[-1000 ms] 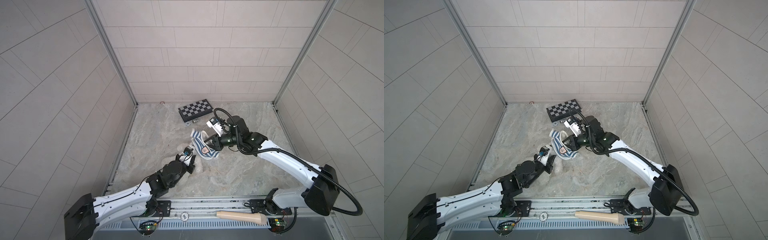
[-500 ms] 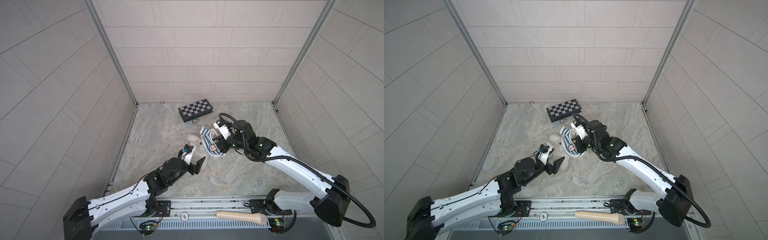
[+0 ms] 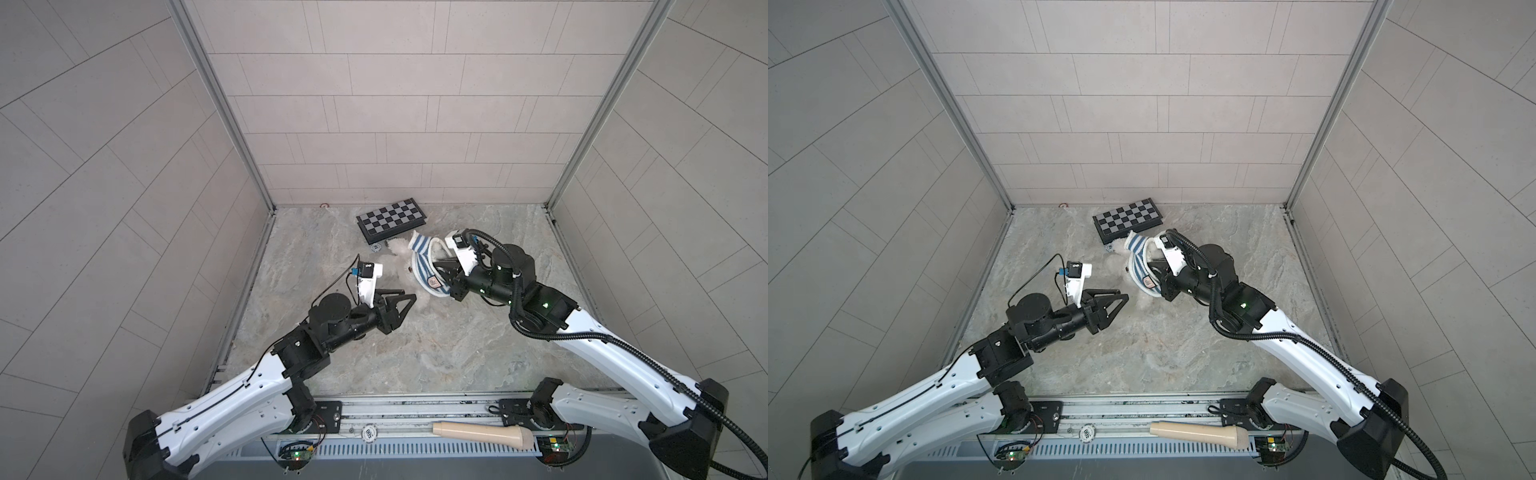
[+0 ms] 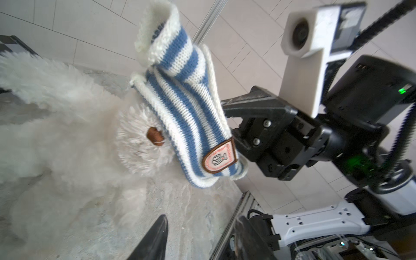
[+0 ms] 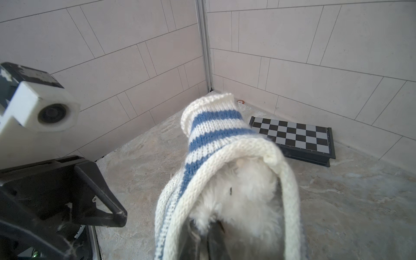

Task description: Dress the teddy bear

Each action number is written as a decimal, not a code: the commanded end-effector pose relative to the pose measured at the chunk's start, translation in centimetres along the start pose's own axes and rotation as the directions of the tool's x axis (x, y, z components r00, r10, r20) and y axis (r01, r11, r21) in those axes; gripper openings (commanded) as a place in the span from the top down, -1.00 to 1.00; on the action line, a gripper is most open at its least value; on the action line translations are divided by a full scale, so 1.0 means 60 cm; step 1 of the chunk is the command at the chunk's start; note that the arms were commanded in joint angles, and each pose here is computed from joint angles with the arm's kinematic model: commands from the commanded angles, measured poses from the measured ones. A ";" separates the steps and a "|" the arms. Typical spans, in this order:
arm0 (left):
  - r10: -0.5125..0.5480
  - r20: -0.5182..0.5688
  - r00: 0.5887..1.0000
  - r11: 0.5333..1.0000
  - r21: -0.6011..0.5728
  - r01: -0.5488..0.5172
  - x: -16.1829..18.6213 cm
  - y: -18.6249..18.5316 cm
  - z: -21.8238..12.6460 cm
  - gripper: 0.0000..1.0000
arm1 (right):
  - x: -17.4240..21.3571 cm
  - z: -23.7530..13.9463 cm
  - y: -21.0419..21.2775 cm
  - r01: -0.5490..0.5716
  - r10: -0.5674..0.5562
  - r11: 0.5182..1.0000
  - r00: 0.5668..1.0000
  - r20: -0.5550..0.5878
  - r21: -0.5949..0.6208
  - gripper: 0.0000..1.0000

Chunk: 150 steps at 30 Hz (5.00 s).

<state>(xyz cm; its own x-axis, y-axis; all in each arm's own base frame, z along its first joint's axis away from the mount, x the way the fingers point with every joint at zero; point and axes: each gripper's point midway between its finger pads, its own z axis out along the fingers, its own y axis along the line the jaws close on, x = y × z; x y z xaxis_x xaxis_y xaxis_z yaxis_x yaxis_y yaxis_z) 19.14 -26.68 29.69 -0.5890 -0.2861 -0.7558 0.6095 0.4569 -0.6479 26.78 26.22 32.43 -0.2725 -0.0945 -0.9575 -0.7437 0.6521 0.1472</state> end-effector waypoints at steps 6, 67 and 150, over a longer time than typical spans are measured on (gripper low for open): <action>-0.123 0.071 0.990 0.992 0.013 0.123 -0.024 0.003 0.029 0.38 | -0.020 -0.004 0.028 0.053 -0.048 0.997 0.994 0.096 -0.052 1.00; -0.140 0.015 0.990 0.932 -0.336 0.136 0.040 0.210 0.035 1.00 | 0.043 -0.024 0.083 0.144 -0.137 0.972 0.989 0.052 -0.185 1.00; 0.001 -0.040 0.999 0.976 -0.220 -0.010 -0.041 0.109 0.066 1.00 | 0.196 -0.034 0.148 0.565 -0.694 0.702 0.680 -0.238 -0.434 1.00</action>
<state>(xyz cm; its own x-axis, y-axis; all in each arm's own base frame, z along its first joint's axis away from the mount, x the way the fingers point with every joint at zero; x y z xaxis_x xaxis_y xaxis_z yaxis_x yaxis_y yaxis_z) 25.83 -26.66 26.17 -0.6228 -0.2075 -0.7544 0.5187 0.6123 -0.5966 16.79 29.33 22.34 0.1306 -0.6985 -0.7035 -0.9406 0.1369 -0.3106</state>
